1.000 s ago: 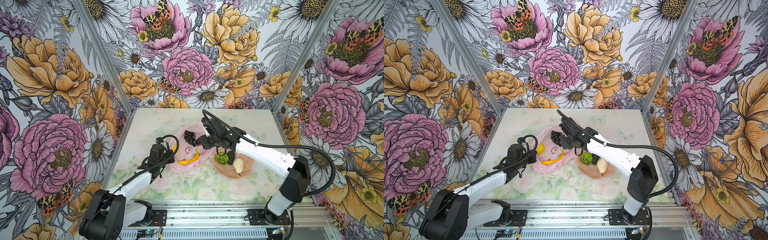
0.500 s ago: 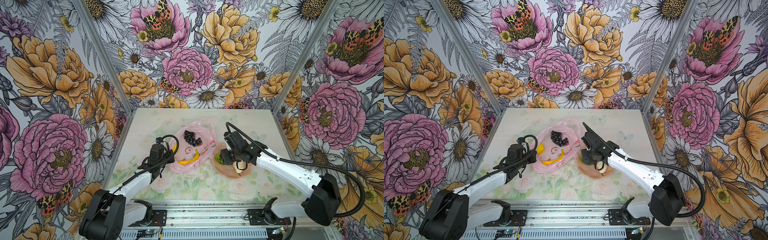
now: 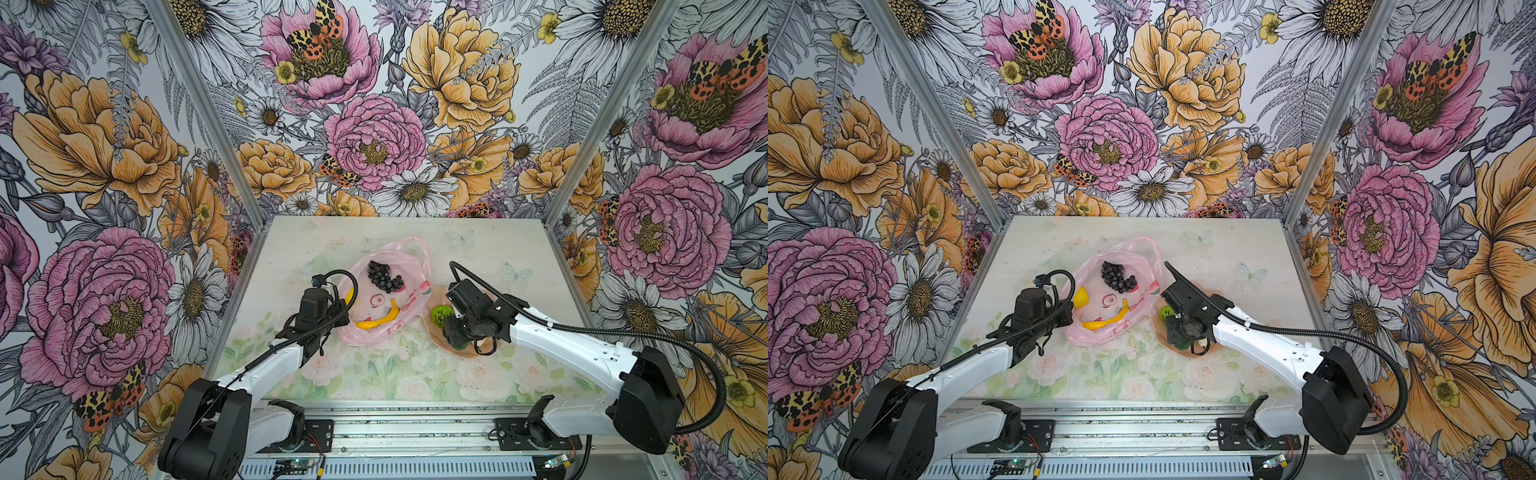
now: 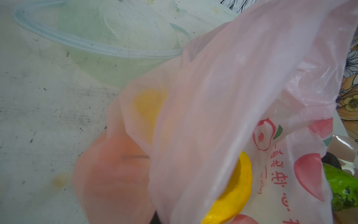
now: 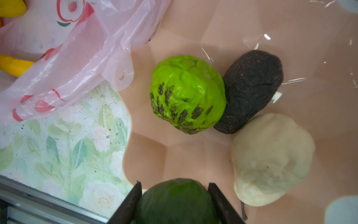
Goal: Take fruits out of the plastic bag
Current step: Place the fruit on the plate.
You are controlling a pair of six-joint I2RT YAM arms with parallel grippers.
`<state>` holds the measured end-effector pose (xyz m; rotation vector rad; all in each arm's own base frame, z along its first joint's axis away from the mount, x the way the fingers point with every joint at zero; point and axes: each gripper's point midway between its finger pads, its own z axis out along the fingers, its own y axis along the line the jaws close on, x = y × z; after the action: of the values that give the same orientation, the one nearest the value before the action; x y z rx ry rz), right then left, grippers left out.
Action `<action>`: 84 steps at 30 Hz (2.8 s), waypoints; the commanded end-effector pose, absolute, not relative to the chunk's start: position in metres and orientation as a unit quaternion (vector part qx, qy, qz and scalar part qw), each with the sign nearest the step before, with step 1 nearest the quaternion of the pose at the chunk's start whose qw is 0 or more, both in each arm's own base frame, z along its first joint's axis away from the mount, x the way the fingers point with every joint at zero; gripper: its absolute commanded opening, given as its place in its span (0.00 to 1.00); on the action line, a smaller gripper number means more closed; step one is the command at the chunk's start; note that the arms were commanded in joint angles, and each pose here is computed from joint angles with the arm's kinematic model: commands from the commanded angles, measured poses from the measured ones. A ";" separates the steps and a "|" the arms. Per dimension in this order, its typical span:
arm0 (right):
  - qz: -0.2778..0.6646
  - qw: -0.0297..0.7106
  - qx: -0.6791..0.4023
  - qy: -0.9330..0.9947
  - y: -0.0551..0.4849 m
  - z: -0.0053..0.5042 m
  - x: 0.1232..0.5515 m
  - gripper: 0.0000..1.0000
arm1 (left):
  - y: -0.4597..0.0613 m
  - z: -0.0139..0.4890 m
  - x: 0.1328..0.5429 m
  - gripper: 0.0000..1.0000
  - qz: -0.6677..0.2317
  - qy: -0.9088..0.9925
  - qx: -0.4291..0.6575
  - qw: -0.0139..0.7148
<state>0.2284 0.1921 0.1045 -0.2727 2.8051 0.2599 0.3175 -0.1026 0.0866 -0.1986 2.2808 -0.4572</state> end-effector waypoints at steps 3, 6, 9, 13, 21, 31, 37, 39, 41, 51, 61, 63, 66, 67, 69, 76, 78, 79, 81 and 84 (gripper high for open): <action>0.068 0.143 -0.084 0.984 0.190 0.091 0.230 0.54 | -0.101 0.093 0.321 0.00 -0.173 0.895 -0.080 0.403; 0.061 0.131 -0.082 0.986 0.189 0.083 0.229 0.55 | -0.102 0.092 0.321 0.00 -0.174 0.895 -0.079 0.402; 0.056 0.120 -0.078 0.988 0.188 0.077 0.228 0.56 | -0.101 0.092 0.321 0.00 -0.173 0.896 -0.080 0.402; 0.049 0.111 -0.075 0.990 0.185 0.072 0.229 0.57 | -0.101 0.093 0.321 0.00 -0.172 0.895 -0.080 0.403; 0.026 0.106 -0.069 0.992 0.175 0.068 0.233 0.62 | -0.099 0.095 0.319 0.00 -0.171 0.894 -0.081 0.406; 0.001 0.112 -0.070 0.991 0.165 0.071 0.238 0.72 | -0.099 0.096 0.319 0.00 -0.171 0.893 -0.082 0.407; -0.002 0.117 -0.070 0.991 0.162 0.076 0.240 0.75 | -0.099 0.095 0.320 0.00 -0.172 0.893 -0.081 0.407; -0.005 0.122 -0.071 0.990 0.162 0.079 0.242 0.78 | -0.099 0.095 0.320 0.00 -0.171 0.894 -0.081 0.406; -0.011 0.127 -0.073 0.989 0.160 0.083 0.244 0.82 | -0.099 0.095 0.320 0.00 -0.172 0.894 -0.082 0.406; -0.025 0.156 -0.074 0.985 0.156 0.110 0.256 0.94 | -0.099 0.097 0.319 0.00 -0.173 0.893 -0.080 0.408; -0.041 0.199 -0.066 0.977 0.146 0.139 0.267 0.97 | -0.100 0.097 0.319 0.00 -0.175 0.893 -0.080 0.408; -0.041 0.207 -0.066 0.975 0.146 0.144 0.270 0.97 | -0.100 0.097 0.320 0.00 -0.176 0.893 -0.079 0.407; -0.040 0.218 -0.066 0.973 0.148 0.152 0.274 0.97 | -0.101 0.097 0.319 0.00 -0.177 0.893 -0.079 0.406; -0.038 0.224 -0.065 0.972 0.148 0.156 0.276 0.97 | -0.101 0.096 0.319 0.00 -0.177 0.894 -0.079 0.405; -0.033 0.237 -0.061 0.969 0.150 0.165 0.280 0.96 | -0.101 0.097 0.319 0.00 -0.176 0.893 -0.079 0.406; -0.006 0.296 -0.065 0.953 0.175 0.209 0.298 0.94 | -0.102 0.096 0.319 0.00 -0.178 0.893 -0.078 0.405; 0.003 0.306 -0.070 0.950 0.186 0.215 0.301 0.94 | -0.102 0.096 0.319 0.00 -0.177 0.894 -0.079 0.404; 0.009 0.308 -0.074 0.948 0.192 0.215 0.303 0.94 | -0.102 0.096 0.320 0.00 -0.177 0.894 -0.079 0.404; 0.026 0.311 -0.085 0.946 0.207 0.216 0.305 0.94 | -0.102 0.096 0.319 0.00 -0.177 0.894 -0.079 0.404; 0.045 0.317 -0.099 0.942 0.232 0.217 0.310 0.93 | -0.101 0.098 0.319 0.00 -0.176 0.892 -0.081 0.408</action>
<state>0.2998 0.2087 0.2113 -0.2309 2.5217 0.0693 0.3161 -0.1004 0.0887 -0.2037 2.2774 -0.4461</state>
